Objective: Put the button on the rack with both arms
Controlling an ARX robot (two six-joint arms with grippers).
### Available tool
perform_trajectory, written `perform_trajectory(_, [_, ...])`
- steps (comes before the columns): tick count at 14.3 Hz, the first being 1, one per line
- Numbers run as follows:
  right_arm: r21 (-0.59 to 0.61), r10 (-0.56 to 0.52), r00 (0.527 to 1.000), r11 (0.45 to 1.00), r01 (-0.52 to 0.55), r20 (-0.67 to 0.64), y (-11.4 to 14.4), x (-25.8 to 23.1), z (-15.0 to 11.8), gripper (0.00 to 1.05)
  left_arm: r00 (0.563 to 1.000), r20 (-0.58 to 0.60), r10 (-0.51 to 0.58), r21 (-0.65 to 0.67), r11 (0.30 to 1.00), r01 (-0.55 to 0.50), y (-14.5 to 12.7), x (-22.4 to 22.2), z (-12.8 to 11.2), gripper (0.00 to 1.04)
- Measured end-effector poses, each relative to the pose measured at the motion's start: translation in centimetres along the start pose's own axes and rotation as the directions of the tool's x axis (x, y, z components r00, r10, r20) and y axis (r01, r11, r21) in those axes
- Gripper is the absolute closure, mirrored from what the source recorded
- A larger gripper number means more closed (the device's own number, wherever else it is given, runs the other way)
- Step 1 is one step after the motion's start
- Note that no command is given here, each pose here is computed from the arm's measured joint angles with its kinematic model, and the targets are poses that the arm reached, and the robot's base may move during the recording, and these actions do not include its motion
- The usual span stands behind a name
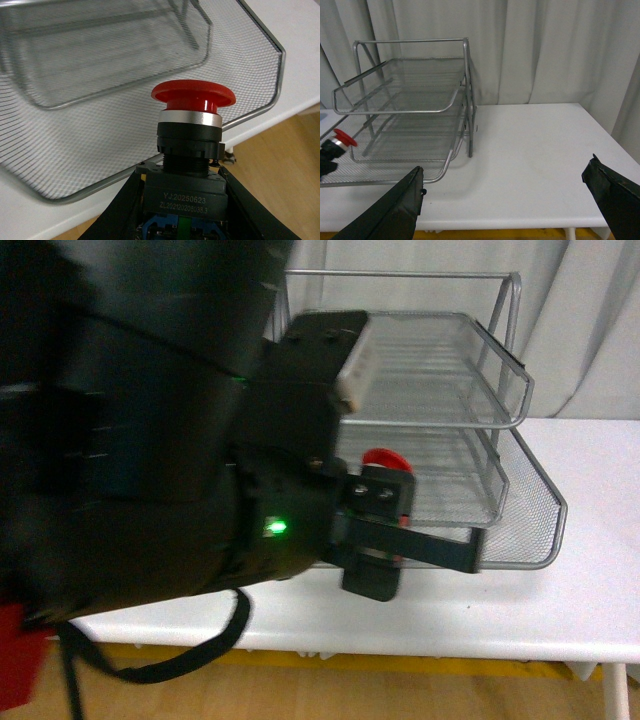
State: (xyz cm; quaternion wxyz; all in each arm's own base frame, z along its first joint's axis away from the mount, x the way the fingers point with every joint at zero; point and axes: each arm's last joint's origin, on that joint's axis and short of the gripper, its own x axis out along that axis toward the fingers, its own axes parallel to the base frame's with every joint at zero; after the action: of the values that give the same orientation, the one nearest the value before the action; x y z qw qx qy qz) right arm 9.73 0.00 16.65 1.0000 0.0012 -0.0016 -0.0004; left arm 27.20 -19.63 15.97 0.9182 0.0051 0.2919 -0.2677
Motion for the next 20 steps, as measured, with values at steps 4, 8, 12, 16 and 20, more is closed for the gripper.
perform_trajectory(4, [0.000,0.000,1.000,1.000,0.000,0.000,0.0,0.0,0.0,0.06,0.998,-0.069,0.011,0.033,0.999,-0.008,-1.6,5.3,2.0,0.69])
perform_trajectory(8, [0.000,0.000,1.000,1.000,0.000,0.000,0.0,0.0,0.0,0.06,0.990,-0.107,0.091,0.065,0.994,-0.084,-1.0,8.6,4.1,0.69])
perform_trajectory(12, [0.000,0.000,1.000,1.000,0.000,0.000,0.0,0.0,0.0,0.06,0.980,-0.145,0.140,0.032,0.990,-0.137,0.3,11.1,5.3,0.69])
perform_trajectory(16, [0.000,0.000,1.000,1.000,0.000,0.000,0.0,0.0,0.0,0.06,0.973,-0.163,0.163,-0.033,0.985,-0.170,1.3,12.6,6.4,0.55])
perform_trajectory(20, [0.000,0.000,1.000,1.000,0.000,0.000,0.0,0.0,0.0,0.06,0.987,-0.110,0.113,-0.097,0.988,-0.124,0.8,11.6,6.9,0.12])
